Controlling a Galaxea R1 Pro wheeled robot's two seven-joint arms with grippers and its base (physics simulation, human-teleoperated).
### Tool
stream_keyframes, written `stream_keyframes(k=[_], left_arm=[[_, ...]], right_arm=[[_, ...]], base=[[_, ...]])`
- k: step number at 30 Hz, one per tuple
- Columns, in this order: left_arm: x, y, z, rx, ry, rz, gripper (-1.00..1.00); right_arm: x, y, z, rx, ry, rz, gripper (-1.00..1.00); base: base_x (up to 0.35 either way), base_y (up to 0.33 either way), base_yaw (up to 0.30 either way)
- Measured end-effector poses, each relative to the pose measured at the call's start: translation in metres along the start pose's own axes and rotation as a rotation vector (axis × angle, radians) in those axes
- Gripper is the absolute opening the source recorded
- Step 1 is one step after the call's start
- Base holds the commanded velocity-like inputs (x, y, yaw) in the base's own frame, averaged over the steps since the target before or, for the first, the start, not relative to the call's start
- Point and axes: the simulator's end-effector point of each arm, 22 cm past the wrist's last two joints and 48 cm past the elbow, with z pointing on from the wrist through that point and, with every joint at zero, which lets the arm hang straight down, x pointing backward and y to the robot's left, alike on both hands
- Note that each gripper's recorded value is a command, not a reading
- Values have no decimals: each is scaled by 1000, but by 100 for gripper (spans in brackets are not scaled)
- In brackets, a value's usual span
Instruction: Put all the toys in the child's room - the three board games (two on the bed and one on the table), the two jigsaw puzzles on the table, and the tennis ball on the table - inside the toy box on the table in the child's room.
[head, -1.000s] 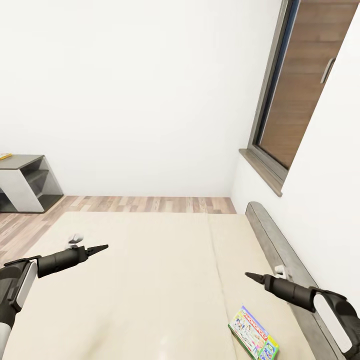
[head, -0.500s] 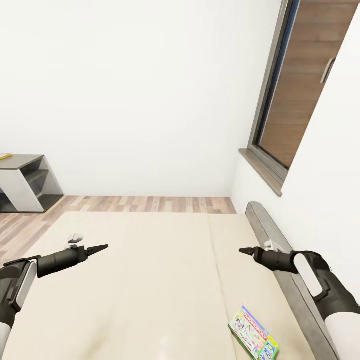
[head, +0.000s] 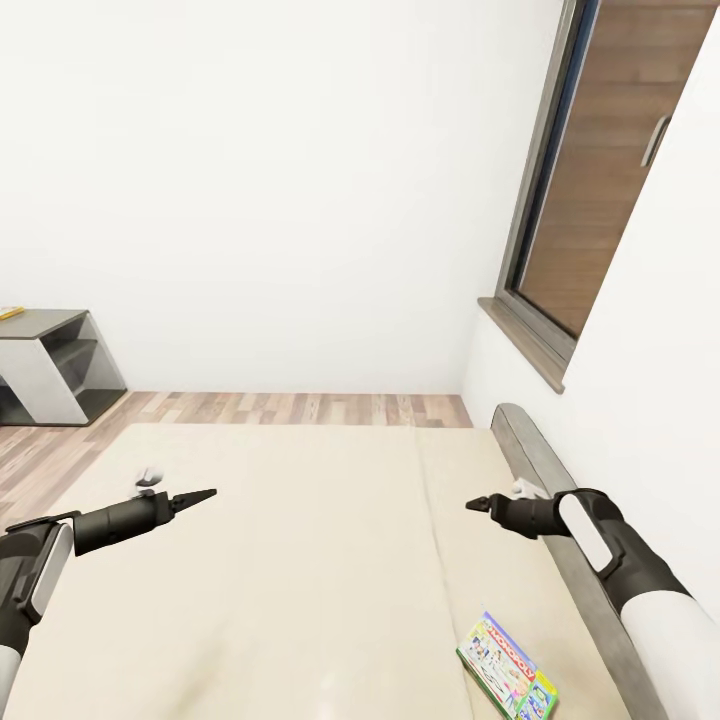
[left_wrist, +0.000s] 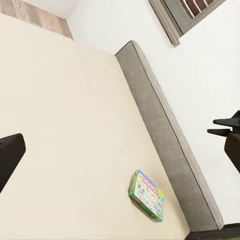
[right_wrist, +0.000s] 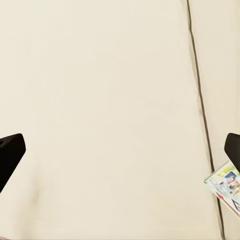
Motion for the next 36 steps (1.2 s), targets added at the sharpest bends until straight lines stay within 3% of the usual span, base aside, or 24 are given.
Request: stream_keyframes(k=[19, 23, 26, 27, 36], left_arm=[[5, 0, 3, 19, 10, -11, 100], [8, -13, 5, 88, 15, -14, 100], [10, -32, 4, 182, 21, -15, 100], [12, -53, 0, 280, 24, -14, 100], [16, -61, -2, 338, 32, -25, 100]], right_arm=[[9, -7, 7, 17, 27, 4, 100], [12, -10, 10, 21, 34, 7, 100], [14, -12, 12, 23, 40, 9, 100], [15, -13, 13, 25, 43, 9, 100], [20, -17, 19, 28, 57, 16, 100]], base=[[0, 0, 0], [0, 0, 0], [0, 0, 0], [0, 0, 0], [0, 0, 0]])
